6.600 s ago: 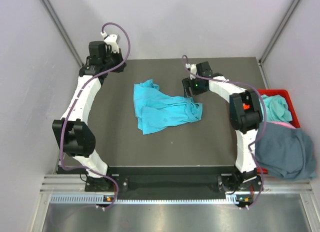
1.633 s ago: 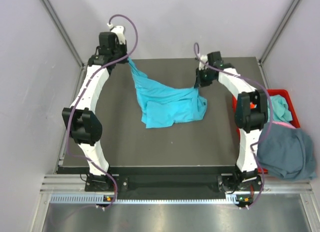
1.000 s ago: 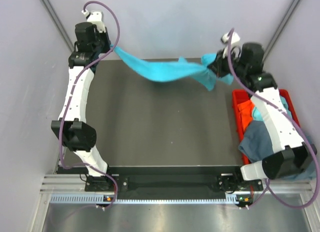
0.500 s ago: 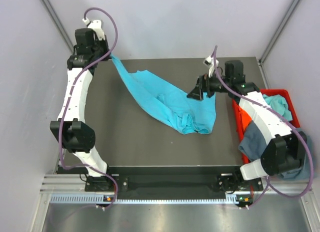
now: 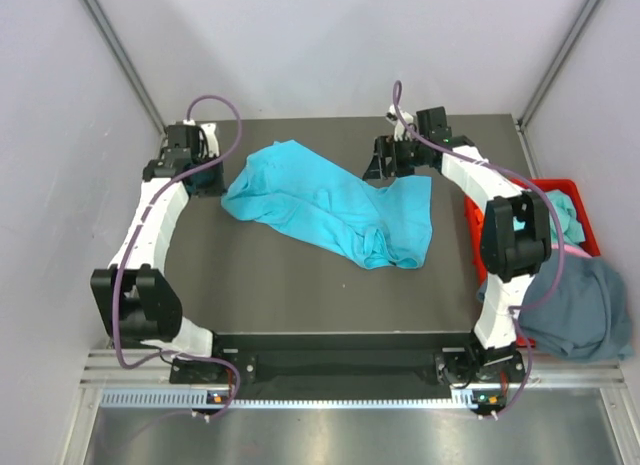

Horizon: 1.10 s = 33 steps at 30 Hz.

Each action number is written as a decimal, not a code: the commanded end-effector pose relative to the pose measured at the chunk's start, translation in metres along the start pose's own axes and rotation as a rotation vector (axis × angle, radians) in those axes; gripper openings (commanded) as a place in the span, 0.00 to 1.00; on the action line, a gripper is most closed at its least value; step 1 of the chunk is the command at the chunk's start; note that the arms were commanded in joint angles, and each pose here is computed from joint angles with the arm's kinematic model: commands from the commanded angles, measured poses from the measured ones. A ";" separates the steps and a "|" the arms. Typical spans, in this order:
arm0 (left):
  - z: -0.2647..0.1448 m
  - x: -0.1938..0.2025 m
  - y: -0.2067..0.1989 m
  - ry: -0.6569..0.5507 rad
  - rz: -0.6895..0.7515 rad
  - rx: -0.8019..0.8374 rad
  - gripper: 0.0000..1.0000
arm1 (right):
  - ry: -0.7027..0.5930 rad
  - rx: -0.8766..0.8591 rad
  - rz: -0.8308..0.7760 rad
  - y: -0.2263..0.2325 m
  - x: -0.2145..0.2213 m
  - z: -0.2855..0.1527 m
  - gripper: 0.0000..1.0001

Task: Fold and stack the t-shirts
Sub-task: Flatten the tshirt out

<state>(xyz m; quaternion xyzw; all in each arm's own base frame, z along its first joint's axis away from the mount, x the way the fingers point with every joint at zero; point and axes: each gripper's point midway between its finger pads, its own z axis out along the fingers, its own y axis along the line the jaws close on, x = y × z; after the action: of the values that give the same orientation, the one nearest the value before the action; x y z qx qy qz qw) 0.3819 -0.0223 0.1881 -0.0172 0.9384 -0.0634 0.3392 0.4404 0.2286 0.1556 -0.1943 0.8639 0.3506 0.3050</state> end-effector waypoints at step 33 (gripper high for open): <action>0.130 -0.164 0.010 -0.226 0.144 0.065 0.58 | 0.006 0.553 0.058 -0.139 -0.015 -0.006 0.77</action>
<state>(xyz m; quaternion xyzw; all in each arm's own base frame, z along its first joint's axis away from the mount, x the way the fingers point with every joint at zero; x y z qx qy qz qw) 0.5541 -0.0023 0.1641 0.0433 0.9219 -0.0313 0.3838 0.5064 0.1620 0.0937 -0.1041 0.9300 0.1682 0.3097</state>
